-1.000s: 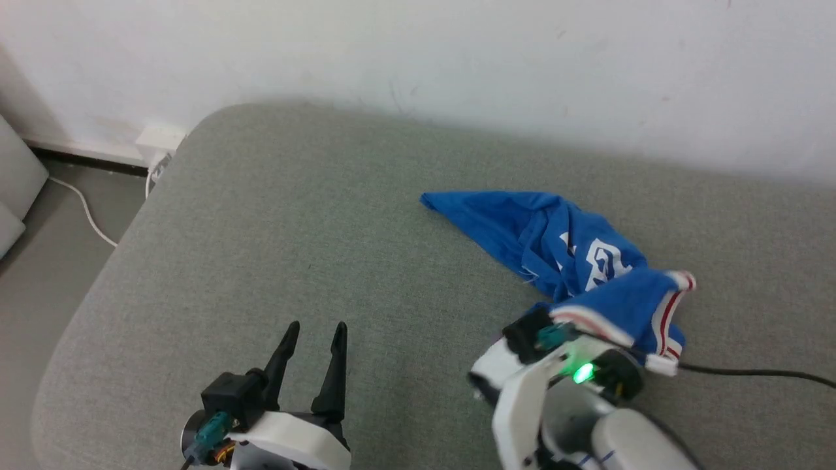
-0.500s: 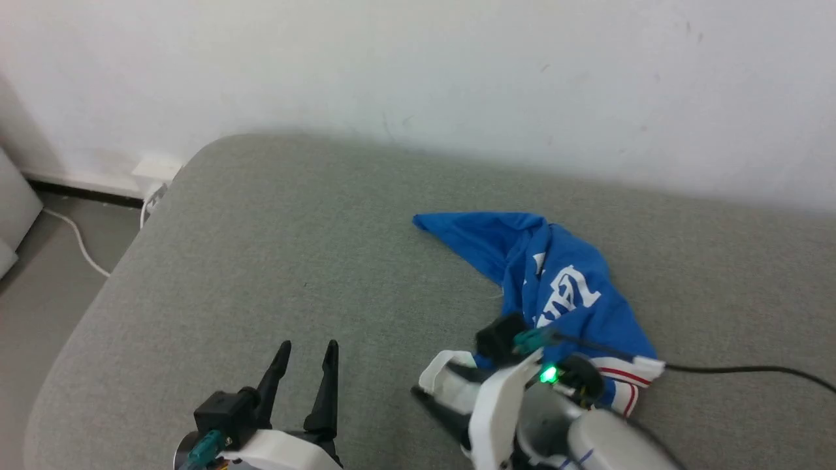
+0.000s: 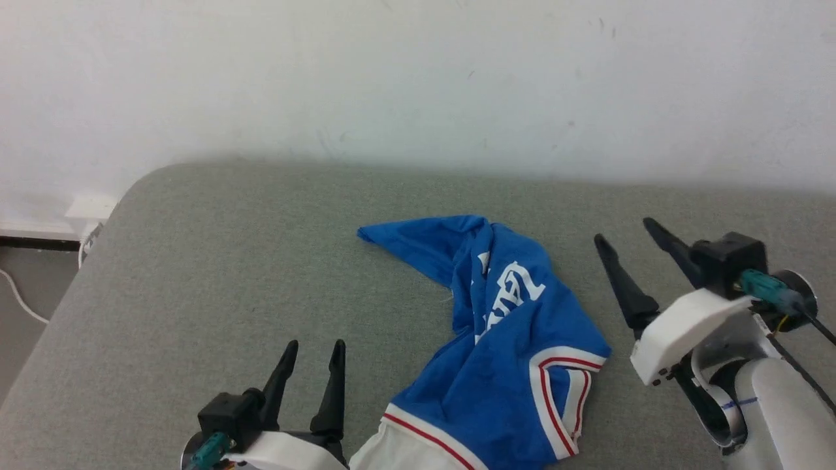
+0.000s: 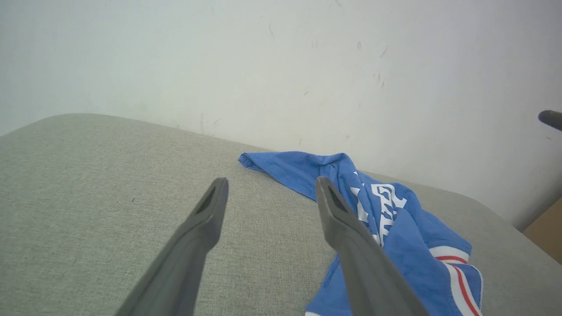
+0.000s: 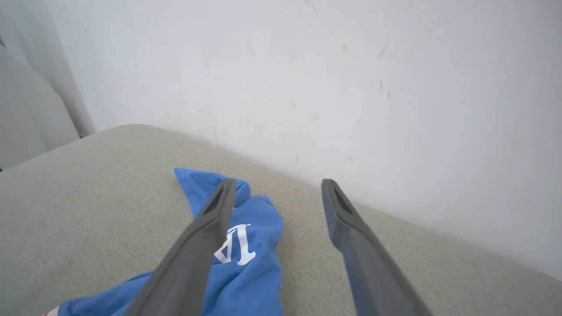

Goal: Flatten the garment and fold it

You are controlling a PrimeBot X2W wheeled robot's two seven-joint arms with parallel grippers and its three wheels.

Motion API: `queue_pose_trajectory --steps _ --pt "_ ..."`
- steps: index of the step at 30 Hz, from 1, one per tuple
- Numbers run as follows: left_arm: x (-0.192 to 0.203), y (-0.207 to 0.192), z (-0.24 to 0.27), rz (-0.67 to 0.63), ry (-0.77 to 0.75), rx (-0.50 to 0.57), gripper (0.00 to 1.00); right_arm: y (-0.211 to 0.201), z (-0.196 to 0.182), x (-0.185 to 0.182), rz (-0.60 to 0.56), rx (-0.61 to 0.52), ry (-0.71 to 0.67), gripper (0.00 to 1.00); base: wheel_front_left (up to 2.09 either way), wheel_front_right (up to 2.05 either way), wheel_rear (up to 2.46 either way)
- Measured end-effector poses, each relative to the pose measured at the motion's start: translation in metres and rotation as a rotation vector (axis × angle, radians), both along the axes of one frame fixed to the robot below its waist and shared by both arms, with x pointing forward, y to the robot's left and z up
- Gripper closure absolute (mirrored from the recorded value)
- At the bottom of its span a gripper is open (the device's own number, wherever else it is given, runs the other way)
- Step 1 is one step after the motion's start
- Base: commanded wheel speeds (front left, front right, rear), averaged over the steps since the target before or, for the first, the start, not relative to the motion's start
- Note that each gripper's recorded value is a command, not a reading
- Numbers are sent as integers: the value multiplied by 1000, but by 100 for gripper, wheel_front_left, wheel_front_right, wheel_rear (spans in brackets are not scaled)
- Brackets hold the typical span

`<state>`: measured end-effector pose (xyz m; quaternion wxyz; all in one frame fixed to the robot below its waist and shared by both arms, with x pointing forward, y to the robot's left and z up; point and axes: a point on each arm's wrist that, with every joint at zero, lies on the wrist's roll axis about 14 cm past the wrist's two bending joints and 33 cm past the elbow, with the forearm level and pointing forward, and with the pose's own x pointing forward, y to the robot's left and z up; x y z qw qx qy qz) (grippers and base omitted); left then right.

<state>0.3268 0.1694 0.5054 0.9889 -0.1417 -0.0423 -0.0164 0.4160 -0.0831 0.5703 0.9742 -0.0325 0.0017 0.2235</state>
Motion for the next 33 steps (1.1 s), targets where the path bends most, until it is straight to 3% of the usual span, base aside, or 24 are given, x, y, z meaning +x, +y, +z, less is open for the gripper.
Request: queue_pose_trajectory --steps 6,13,19,24,33 --pt "7 -23 -16 -76 52 -1 0 -46 11 -9 -155 80 -155 0 0 0 0" --pt "18 -70 -44 -299 238 91 0 -88 -22 -31 -326 115 -134 0 0 0 0" --pt "27 -87 -62 -483 481 283 0 -98 -34 -36 -370 111 -106 0 0 0 0" --pt "33 -80 -77 -556 691 448 0 -103 -43 -34 -389 100 -82 0 0 0 0" --pt "22 -91 -115 -680 913 494 0 -117 -63 -31 -437 95 -36 0 0 0 0"
